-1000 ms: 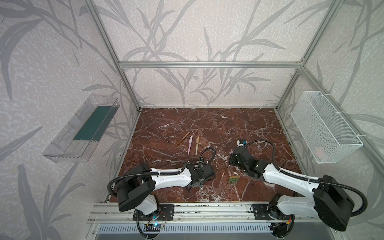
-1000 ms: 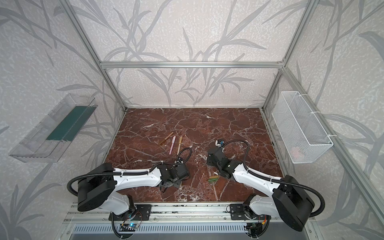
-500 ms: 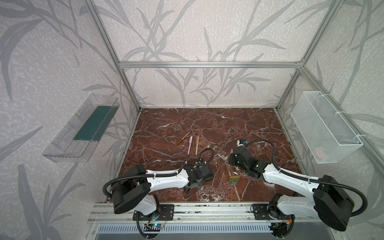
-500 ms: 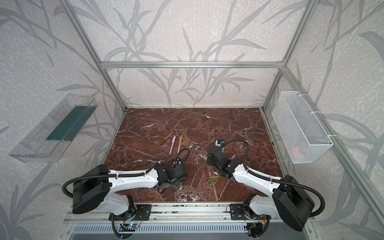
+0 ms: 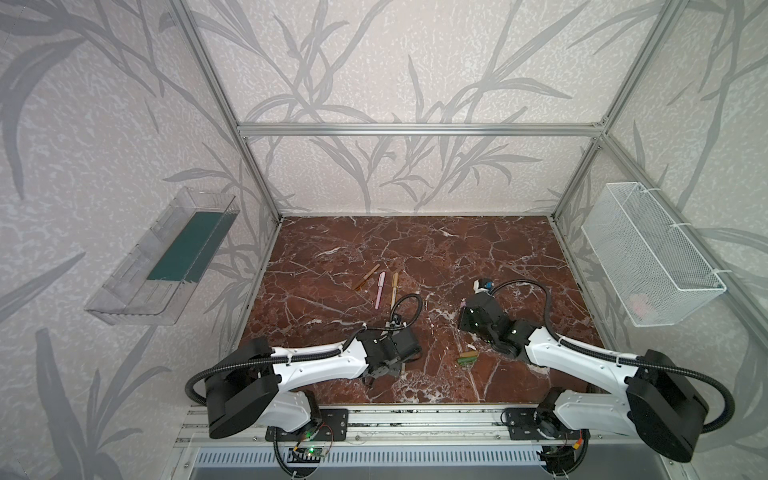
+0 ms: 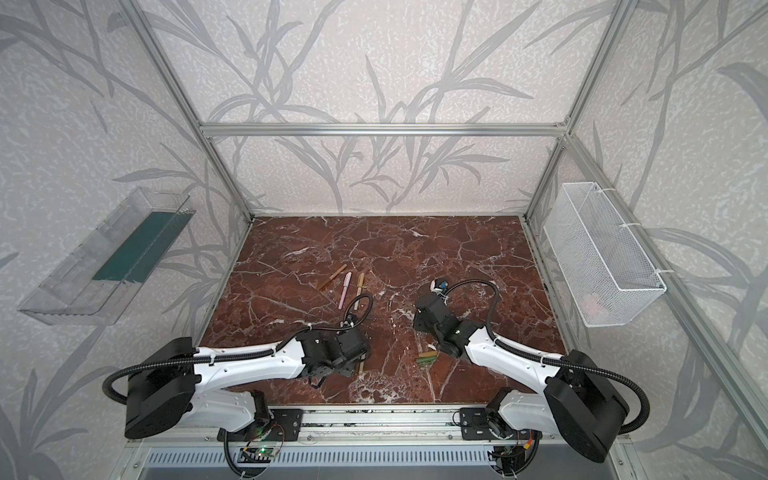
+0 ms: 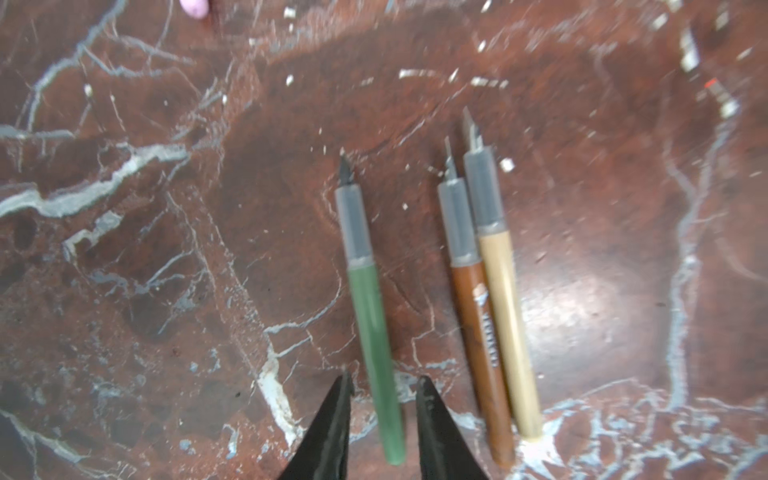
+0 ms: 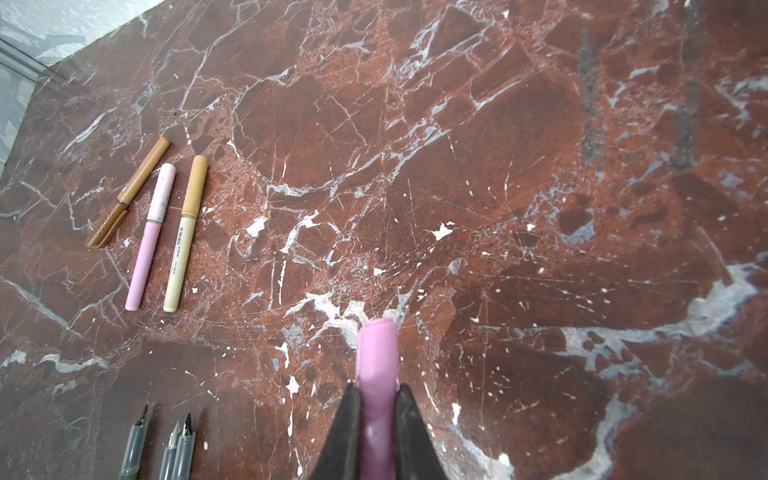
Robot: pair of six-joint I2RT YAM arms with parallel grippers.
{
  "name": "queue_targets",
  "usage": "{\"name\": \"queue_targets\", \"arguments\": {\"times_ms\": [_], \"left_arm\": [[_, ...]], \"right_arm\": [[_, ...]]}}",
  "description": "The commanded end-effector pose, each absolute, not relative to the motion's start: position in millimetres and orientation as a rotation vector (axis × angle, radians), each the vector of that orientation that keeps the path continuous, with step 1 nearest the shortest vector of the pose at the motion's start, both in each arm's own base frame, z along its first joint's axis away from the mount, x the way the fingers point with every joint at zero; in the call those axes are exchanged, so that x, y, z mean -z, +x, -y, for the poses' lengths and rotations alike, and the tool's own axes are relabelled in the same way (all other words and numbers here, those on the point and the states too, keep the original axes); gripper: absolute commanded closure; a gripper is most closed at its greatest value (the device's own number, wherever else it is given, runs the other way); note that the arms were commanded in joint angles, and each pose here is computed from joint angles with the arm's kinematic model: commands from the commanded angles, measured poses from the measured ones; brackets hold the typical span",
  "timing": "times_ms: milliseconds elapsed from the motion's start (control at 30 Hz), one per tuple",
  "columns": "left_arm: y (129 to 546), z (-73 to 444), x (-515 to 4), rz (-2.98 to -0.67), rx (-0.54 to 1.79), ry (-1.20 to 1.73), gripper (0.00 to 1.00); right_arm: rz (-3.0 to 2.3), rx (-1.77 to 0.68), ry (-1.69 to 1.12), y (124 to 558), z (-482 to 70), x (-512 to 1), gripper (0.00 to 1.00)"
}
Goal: Insert the pens into the pen caps
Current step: 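Lower the left gripper onto the brown pen and close on it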
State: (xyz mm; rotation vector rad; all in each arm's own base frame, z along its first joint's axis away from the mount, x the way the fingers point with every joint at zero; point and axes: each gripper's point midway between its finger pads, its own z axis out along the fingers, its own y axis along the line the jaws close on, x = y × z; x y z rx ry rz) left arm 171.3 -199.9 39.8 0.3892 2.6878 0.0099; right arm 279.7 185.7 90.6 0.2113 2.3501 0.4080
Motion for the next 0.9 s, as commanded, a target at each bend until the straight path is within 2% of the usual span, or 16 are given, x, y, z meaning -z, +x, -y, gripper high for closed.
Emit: {"name": "queue_targets", "arguments": {"times_ms": [0, 367, 667, 867], "left_arm": [[172.8, 197.7, -44.9, -2.675, -0.021, 0.372, 0.70], [169.7, 176.4, -24.6, -2.697, -0.117, 0.325, 0.60], [169.6, 175.3, -14.3, -2.724, -0.113, 0.308, 0.60], [173.2, 176.1, -30.2, -2.692, -0.084, 0.289, 0.60]], "right_arm": [[-2.354, -0.389, 0.209, 276.7, -180.4, -90.2, 0.98], [-2.360, -0.398, 0.202, 277.2, -183.3, -88.0, 0.98], [-2.345, -0.398, 0.210, 274.3, -178.3, -92.9, 0.97], [-2.346, -0.394, 0.212, 273.9, -177.2, -92.6, 0.98]]}}
